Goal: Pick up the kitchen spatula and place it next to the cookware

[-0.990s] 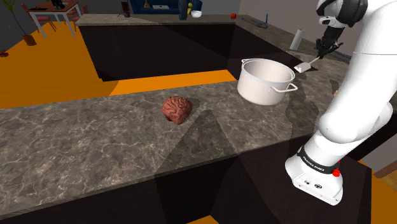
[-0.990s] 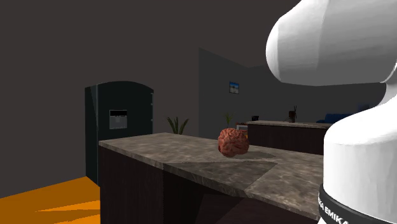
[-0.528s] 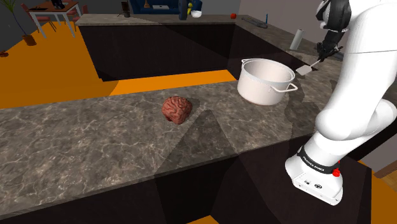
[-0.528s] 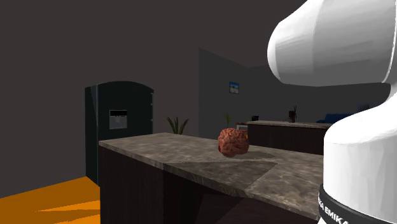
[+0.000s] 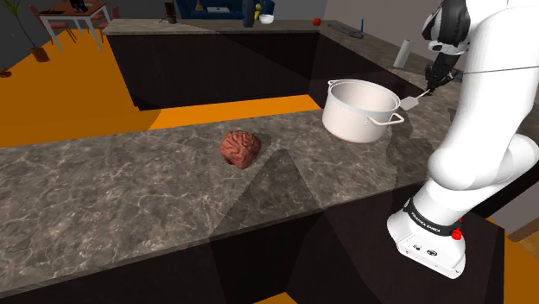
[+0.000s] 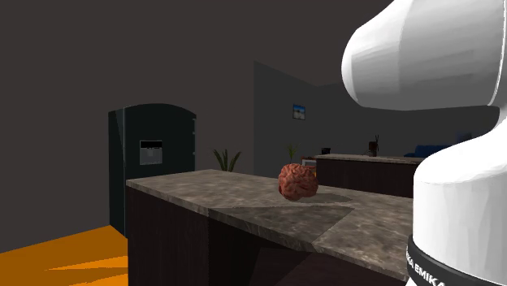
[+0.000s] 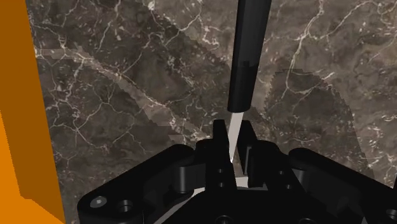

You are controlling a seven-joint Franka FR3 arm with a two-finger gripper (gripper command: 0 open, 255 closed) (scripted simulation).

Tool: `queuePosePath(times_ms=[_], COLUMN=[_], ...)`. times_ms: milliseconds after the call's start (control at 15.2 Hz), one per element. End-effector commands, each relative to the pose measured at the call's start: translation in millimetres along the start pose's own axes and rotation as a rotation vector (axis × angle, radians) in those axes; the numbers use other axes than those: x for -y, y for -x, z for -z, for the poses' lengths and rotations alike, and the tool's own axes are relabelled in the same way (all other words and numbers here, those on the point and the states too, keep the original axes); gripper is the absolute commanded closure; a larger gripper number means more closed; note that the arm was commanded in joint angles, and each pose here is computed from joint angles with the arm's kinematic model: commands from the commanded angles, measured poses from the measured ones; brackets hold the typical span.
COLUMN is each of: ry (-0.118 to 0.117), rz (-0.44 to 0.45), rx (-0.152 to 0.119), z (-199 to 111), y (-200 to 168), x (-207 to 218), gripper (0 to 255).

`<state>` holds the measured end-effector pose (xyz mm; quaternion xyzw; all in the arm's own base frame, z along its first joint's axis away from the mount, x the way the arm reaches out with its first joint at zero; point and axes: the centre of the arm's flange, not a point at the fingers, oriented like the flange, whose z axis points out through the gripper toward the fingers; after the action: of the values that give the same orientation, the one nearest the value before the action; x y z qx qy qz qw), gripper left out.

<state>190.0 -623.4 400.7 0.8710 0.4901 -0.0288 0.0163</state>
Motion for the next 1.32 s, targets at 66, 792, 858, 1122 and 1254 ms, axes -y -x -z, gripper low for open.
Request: queuePosePath(times_ms=[66, 792, 858, 1122, 1254], ry=[0.0, 0.0, 0.0, 0.0, 0.0], rz=[0.0, 0.0, 0.0, 0.0, 0.0], rx=[0.0, 0.0, 0.0, 0.0, 0.0], z=[-16.0, -74.0, -79.2, -100.3, -110.9], y=[-1.5, -5.4, -5.7, -7.1, -7.8], x=[0.7, 0.7, 0.7, 0.7, 0.7], gripper=[255, 255, 255, 255, 255])
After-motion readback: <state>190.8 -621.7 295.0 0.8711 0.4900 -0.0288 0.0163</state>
